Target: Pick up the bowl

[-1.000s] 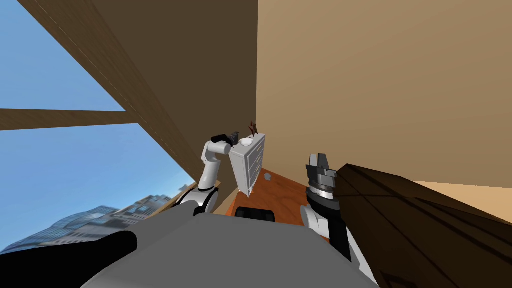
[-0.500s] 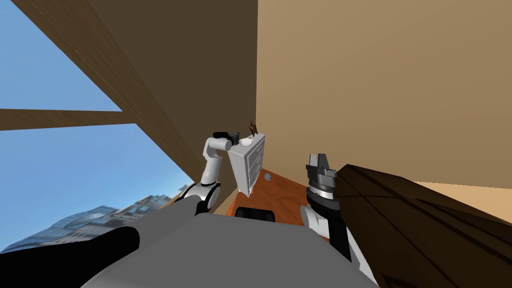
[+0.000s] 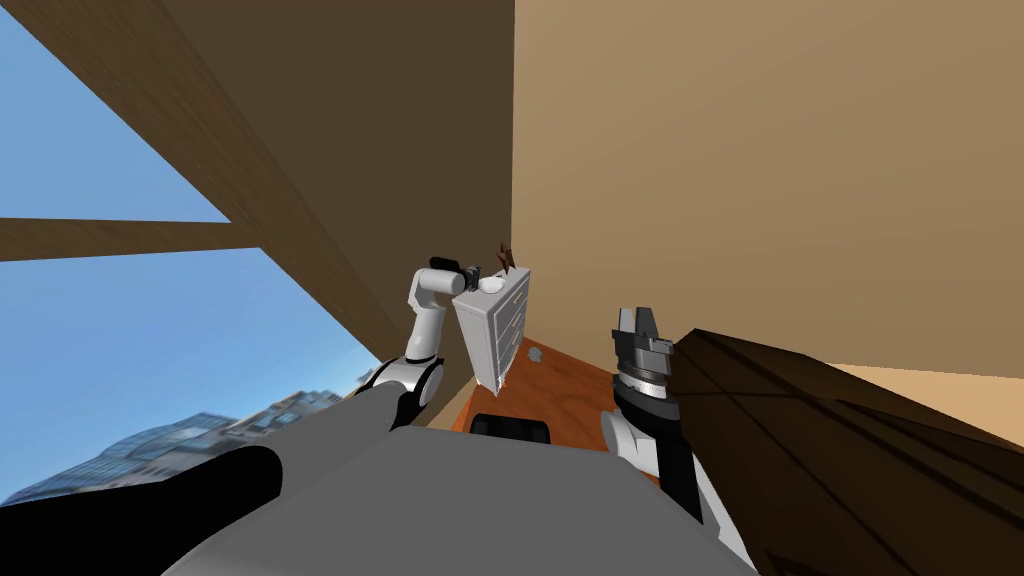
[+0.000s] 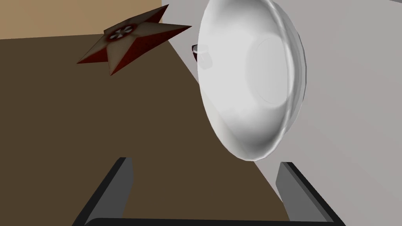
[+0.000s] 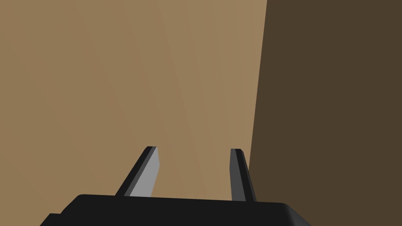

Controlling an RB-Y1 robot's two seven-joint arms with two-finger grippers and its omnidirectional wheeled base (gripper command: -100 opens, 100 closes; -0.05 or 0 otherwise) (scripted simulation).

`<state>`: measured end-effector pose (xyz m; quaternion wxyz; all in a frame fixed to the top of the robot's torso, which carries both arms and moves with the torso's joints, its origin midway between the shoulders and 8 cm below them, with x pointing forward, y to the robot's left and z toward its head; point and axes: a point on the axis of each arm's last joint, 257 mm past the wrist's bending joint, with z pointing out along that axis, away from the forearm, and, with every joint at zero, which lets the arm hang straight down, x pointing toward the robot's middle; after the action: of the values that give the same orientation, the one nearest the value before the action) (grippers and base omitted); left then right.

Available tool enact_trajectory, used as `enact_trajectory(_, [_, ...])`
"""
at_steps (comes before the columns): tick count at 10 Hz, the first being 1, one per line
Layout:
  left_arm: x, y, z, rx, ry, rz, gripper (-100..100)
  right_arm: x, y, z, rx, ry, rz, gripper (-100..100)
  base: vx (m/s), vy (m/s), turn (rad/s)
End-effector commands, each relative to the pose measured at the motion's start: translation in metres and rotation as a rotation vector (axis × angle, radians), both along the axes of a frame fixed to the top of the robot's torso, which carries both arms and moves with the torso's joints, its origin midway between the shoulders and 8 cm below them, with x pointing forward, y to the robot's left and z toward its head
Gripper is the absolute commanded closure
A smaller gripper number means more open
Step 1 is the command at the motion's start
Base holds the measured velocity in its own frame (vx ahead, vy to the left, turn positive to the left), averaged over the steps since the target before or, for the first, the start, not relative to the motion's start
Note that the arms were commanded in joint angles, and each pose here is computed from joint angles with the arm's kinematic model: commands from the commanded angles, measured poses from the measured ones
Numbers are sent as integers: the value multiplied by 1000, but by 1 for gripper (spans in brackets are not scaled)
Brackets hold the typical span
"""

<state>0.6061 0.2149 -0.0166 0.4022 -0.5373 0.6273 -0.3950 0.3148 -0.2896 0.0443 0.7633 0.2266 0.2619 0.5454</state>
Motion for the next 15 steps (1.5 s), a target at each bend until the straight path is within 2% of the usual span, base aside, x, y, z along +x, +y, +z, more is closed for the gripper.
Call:
enact_trajectory(1, [0, -2, -1, -7, 38, 1, -100, 0, 0, 0, 0, 0, 0, 0, 13, -3, -11])
enact_trajectory(7, [-7, -4, -14, -20, 184, 11, -100, 0, 0, 0, 0, 0, 0, 0, 24, -3, -12])
enact_trajectory(15, [-27, 2, -35, -23, 381, 35, -100, 0, 0, 0, 0, 0, 0, 0, 33, -7, -15])
